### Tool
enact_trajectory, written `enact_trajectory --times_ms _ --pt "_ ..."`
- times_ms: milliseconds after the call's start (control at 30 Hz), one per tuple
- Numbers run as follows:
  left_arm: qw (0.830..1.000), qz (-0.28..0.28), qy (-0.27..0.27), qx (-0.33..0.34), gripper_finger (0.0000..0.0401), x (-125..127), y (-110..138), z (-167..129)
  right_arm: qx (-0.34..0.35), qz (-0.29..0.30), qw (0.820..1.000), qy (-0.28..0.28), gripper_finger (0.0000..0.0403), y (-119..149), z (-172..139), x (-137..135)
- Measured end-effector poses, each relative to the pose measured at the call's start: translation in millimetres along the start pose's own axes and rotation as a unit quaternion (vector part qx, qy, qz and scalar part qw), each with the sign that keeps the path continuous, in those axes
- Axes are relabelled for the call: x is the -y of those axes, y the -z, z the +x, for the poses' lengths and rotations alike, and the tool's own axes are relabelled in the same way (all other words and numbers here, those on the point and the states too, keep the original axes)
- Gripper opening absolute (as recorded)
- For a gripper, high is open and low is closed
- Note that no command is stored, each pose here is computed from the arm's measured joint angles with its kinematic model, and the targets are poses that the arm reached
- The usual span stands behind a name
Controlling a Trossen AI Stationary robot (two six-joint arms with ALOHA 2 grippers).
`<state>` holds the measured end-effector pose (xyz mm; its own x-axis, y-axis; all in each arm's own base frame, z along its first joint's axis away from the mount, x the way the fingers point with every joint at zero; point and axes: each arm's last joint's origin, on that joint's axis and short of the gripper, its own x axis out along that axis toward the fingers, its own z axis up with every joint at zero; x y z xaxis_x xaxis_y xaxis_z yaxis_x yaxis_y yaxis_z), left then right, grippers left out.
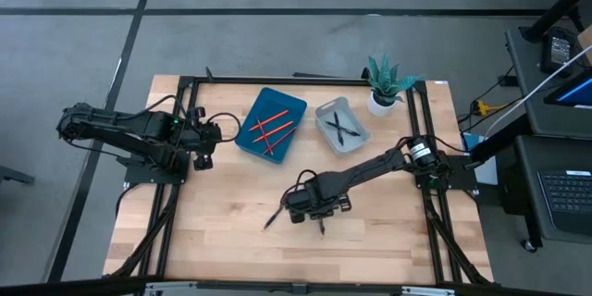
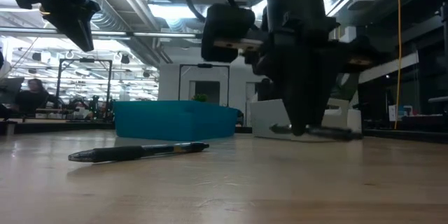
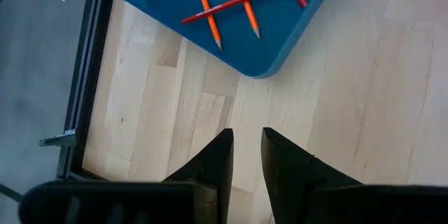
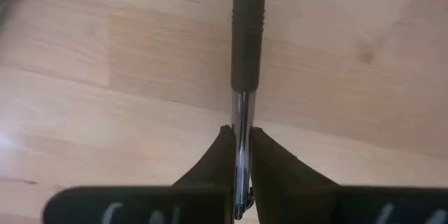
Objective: Sort pens & pencils
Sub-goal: Put the black pen into the gray bin
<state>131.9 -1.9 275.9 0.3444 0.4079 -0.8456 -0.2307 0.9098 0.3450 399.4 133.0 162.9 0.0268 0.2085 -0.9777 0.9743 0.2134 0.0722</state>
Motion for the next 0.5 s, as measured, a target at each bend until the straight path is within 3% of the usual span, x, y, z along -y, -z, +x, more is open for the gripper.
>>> enact_trajectory --times_ms 500 --pt "1.0 -0.006 0.002 0.011 0.0069 0.5 -2.3 0.0 0.022 -0.013 0.996 0.089 0.0024 11.3 -65.5 5.2"
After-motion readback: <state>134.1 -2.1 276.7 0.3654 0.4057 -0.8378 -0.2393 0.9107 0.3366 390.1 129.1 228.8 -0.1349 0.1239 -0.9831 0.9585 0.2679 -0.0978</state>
